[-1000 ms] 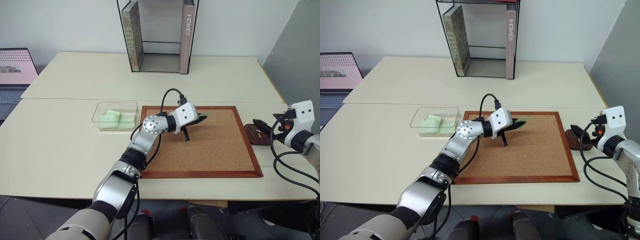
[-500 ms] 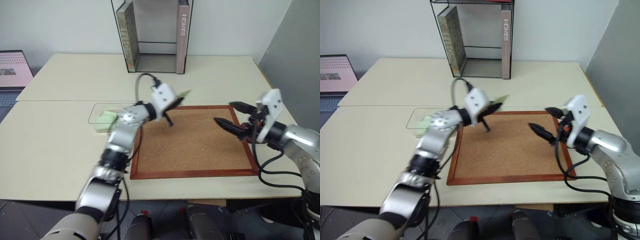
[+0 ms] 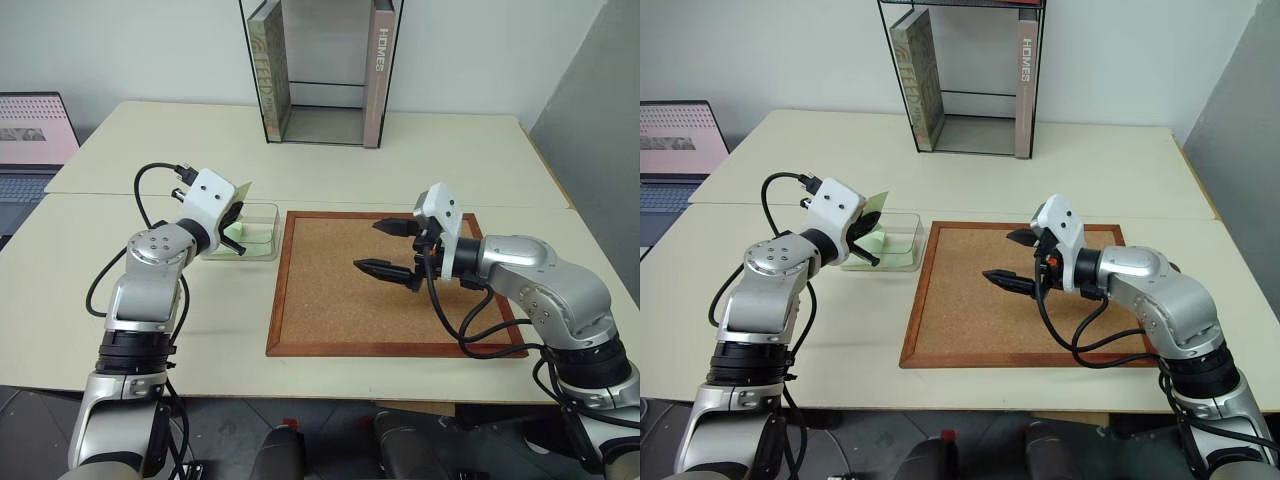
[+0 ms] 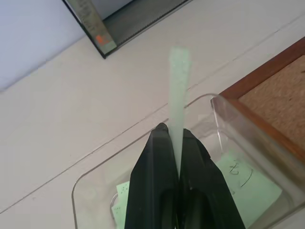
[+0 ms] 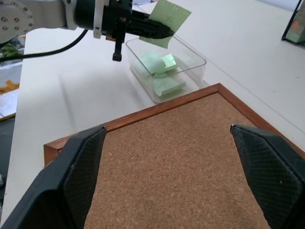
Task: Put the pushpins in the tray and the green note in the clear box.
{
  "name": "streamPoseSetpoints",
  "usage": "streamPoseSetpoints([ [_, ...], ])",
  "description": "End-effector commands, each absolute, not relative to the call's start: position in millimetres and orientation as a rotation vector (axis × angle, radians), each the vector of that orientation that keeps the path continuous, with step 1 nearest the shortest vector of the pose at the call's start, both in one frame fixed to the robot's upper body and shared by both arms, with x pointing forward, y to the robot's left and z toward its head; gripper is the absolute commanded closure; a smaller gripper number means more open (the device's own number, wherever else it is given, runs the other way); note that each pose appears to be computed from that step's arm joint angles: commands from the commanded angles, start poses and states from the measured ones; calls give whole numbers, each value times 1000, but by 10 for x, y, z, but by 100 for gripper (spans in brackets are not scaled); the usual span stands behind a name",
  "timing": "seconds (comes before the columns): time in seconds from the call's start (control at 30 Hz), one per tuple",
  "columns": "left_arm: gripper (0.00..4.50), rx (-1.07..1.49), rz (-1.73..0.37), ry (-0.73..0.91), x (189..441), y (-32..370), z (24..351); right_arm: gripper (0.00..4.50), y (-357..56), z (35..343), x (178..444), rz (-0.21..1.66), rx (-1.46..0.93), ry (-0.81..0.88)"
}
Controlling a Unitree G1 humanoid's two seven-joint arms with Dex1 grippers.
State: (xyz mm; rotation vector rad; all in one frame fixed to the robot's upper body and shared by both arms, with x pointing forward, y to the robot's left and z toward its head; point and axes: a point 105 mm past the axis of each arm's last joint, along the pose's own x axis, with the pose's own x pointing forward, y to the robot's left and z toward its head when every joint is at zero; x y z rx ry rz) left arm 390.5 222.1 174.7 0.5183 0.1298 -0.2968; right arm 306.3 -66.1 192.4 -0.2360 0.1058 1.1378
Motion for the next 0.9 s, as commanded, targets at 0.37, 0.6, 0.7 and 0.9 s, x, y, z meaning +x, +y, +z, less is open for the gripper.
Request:
streamPoseSetpoints([
  [0.37,304,454,-320,140,3849,2220,1816,0,-653,2029,3015,1148,-271,74],
  [0.6,168,446,-308,133,3809,2234,1876,0,-616,2063,3037,1159,-262,61],
  [0.7,132,459,-301,121,3795,2233,1922,0,-604,2073,3042,1164,-259,56],
  [0.9,132,509,-303,46,3746,2171,2119,0,-612,2146,3077,1130,-249,-4],
])
